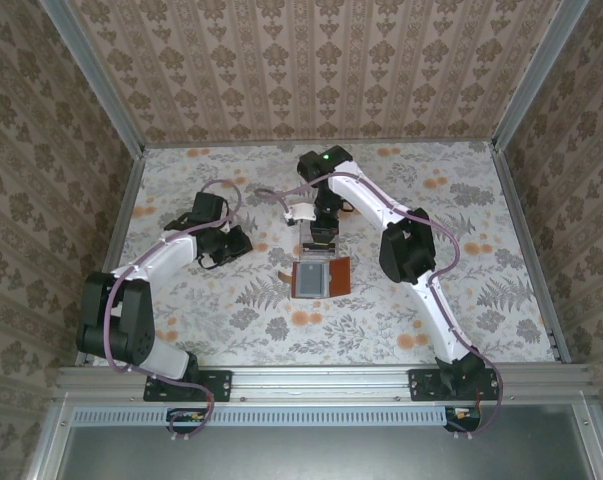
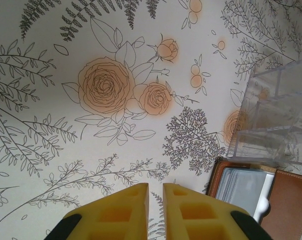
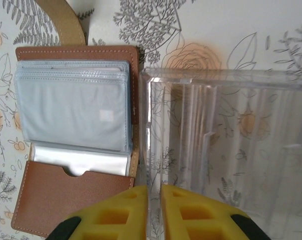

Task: Take the credit cards out of the card holder

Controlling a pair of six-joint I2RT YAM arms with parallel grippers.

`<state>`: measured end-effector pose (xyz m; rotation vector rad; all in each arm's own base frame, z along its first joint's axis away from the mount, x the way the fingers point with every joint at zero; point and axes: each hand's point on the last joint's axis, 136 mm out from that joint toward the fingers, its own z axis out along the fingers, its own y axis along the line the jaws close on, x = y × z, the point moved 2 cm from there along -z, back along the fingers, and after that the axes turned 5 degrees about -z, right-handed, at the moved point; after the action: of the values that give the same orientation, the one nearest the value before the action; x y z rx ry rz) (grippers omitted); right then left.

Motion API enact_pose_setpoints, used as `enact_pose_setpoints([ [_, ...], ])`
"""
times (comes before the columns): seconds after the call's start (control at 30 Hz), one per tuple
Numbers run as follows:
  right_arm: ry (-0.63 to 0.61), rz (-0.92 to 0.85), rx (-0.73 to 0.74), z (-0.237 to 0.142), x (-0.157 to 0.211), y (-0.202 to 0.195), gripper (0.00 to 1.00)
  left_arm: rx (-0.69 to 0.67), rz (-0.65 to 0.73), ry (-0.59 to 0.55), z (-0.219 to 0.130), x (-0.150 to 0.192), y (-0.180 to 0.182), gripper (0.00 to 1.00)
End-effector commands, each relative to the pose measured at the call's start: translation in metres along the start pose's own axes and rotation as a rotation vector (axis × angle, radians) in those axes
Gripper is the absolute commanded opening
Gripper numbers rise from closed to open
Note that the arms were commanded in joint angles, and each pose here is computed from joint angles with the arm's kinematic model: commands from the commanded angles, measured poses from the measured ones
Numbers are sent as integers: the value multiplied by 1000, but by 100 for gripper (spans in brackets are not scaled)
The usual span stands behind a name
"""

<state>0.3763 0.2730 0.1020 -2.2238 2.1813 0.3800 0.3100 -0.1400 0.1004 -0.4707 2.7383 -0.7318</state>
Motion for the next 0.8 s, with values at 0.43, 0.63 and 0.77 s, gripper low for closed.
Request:
enact_pose_setpoints([
  [0.43, -31, 51, 165, -37, -11, -11, 16, 56, 37, -14, -15, 0, -13, 17],
  [0.63, -103, 209, 253, -49, -15, -16, 16, 75, 78, 4, -11, 3, -31, 17],
  [0.77, -198, 336, 327, -59, -18, -13, 17, 91, 115, 16, -9, 7, -47, 17],
])
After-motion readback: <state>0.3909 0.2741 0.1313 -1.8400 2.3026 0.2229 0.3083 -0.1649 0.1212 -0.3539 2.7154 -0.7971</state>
